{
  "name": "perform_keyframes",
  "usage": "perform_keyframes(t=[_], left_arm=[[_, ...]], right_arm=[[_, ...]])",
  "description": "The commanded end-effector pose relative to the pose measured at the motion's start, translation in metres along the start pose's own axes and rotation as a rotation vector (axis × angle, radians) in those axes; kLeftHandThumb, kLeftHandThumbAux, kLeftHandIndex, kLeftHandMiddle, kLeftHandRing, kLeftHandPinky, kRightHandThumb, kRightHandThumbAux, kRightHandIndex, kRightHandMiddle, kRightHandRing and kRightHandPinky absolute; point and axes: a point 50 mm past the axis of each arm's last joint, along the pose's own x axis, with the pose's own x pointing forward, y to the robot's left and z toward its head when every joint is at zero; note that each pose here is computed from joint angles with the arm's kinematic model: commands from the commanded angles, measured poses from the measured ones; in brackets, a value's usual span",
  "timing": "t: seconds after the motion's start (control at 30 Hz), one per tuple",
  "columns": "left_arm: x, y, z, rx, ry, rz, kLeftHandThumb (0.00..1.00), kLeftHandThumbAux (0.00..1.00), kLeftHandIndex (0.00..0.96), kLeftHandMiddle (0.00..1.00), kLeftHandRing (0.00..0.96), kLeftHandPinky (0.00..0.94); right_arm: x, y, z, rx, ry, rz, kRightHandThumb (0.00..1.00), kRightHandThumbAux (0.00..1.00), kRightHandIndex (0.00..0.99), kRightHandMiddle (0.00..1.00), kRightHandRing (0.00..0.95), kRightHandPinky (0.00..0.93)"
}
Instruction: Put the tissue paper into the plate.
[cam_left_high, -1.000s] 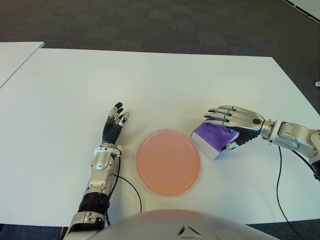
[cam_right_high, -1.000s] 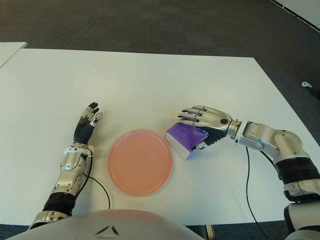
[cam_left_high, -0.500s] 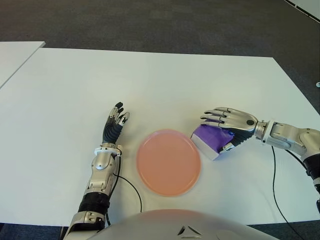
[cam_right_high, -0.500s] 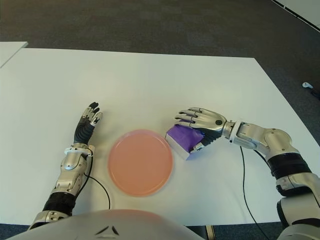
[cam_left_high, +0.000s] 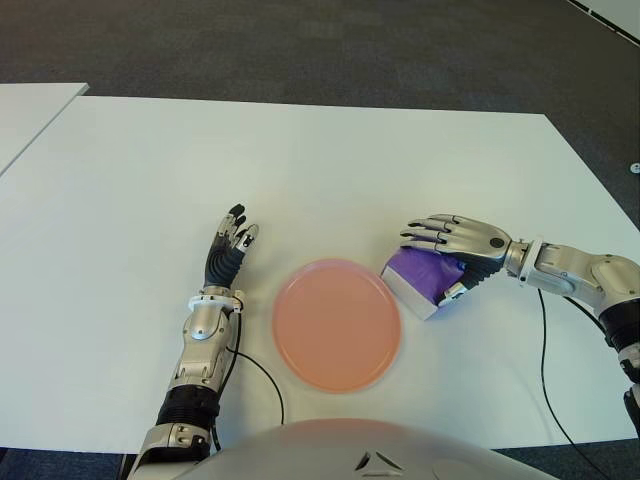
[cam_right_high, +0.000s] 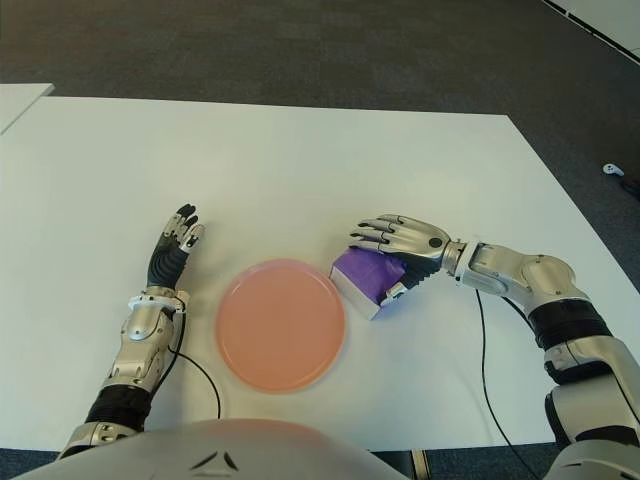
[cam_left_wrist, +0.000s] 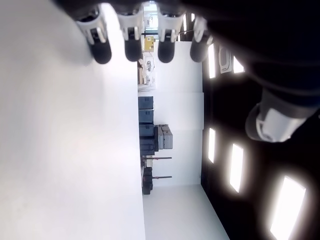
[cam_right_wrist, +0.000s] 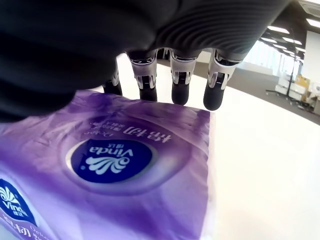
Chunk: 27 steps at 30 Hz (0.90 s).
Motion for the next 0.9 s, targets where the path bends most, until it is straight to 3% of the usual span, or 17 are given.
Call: perform_keyframes(t=[0.03, 0.6, 0.63, 0.73, 0.9], left_arm=[[-0.013, 0.001, -0.017, 0.003, 0.099, 0.022, 0.000, 0.478, 0.000, 0.000, 0.000, 0.000], [-0.016, 0.001, -0.016, -0.008, 0.112, 0.022, 0.000, 0.478, 0.000, 0.000, 0.000, 0.000], [-0.016, 0.001, -0.017, -0.010, 0.112, 0.022, 0.000, 0.479, 0.000, 0.000, 0.000, 0.000], [-0.016, 0.001, -0.017, -0.013, 0.112, 0.021, 0.000, 0.480, 0.000, 0.000, 0.000, 0.000], [-0.016, 0.001, -0.017, -0.009, 0.112, 0.019, 0.000, 0.480, 0.000, 0.000, 0.000, 0.000]], right_arm=[[0.001, 0.010, 0.005, 0.025, -0.019, 0.041, 0.439, 0.199, 0.000, 0.000, 0.000, 0.000], [-0.012, 0.017, 0.005, 0.023, -0.001, 0.066, 0.428, 0.210, 0.000, 0.000, 0.000, 0.000], [-0.014, 0.016, 0.004, 0.022, 0.003, 0.064, 0.425, 0.210, 0.000, 0.000, 0.000, 0.000], [-0.019, -0.010, -0.002, -0.001, 0.001, 0.030, 0.406, 0.218, 0.000, 0.000, 0.000, 0.000], [-0.025, -0.013, -0.005, 0.023, 0.049, -0.001, 0.365, 0.237, 0.000, 0.000, 0.000, 0.000]])
